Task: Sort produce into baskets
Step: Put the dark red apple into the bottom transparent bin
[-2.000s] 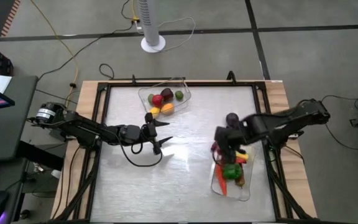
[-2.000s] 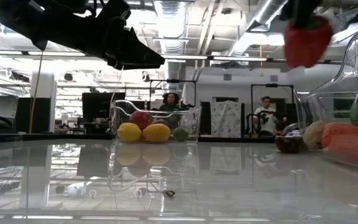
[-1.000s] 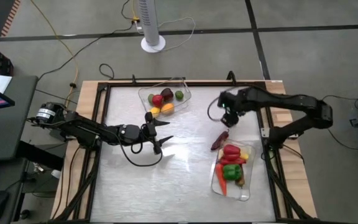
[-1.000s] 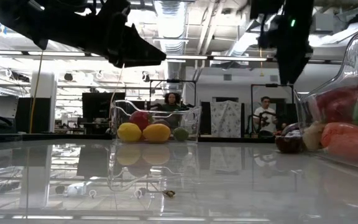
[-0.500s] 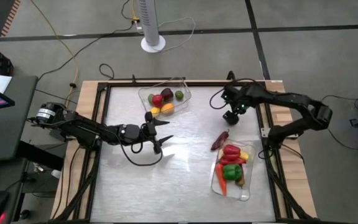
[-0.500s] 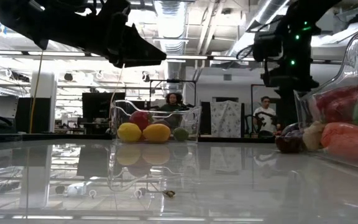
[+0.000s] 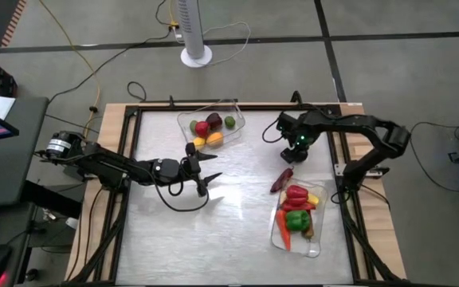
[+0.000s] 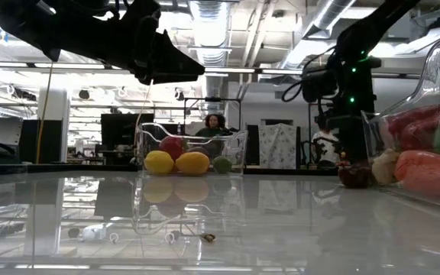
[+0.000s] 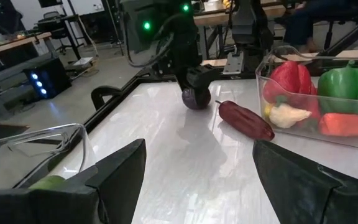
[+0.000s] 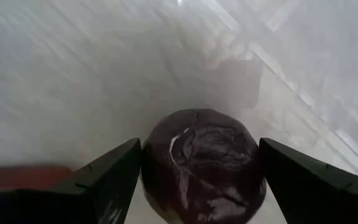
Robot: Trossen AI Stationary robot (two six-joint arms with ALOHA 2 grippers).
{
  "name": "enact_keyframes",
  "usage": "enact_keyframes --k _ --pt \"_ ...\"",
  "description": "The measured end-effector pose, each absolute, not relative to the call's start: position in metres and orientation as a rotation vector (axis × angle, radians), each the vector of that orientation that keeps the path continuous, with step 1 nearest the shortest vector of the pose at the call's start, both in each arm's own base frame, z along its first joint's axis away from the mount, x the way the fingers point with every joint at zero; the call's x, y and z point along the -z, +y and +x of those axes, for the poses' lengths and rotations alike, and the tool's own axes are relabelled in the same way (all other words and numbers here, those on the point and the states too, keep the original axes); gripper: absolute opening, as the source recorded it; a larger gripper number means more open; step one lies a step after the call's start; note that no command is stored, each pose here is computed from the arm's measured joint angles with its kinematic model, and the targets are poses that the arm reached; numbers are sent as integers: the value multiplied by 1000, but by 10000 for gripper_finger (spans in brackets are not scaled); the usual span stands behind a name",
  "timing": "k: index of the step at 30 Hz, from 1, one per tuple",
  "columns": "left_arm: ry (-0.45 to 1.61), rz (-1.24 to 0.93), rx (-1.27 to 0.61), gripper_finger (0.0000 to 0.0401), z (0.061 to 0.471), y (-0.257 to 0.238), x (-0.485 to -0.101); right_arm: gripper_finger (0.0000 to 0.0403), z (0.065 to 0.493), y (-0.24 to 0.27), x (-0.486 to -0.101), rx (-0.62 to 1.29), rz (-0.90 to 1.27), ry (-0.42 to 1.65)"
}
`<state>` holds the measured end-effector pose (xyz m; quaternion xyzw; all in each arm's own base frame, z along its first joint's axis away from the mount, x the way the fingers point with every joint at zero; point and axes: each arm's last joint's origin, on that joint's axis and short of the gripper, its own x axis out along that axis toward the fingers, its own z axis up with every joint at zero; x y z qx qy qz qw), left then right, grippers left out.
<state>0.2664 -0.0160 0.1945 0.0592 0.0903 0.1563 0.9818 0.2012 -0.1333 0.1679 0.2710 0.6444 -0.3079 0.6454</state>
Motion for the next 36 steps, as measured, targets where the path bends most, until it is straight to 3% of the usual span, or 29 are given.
enact_keyframes --k 18,28,36 --pt "194 127 -316 283 266 -16 -193 307 209 -127 -169 667 597 1534" --pt "196 131 -320 283 266 -16 -193 306 241 -116 -222 606 521 1470" --pt "206 133 -320 283 266 -16 -192 306 249 -70 -280 529 479 1358"
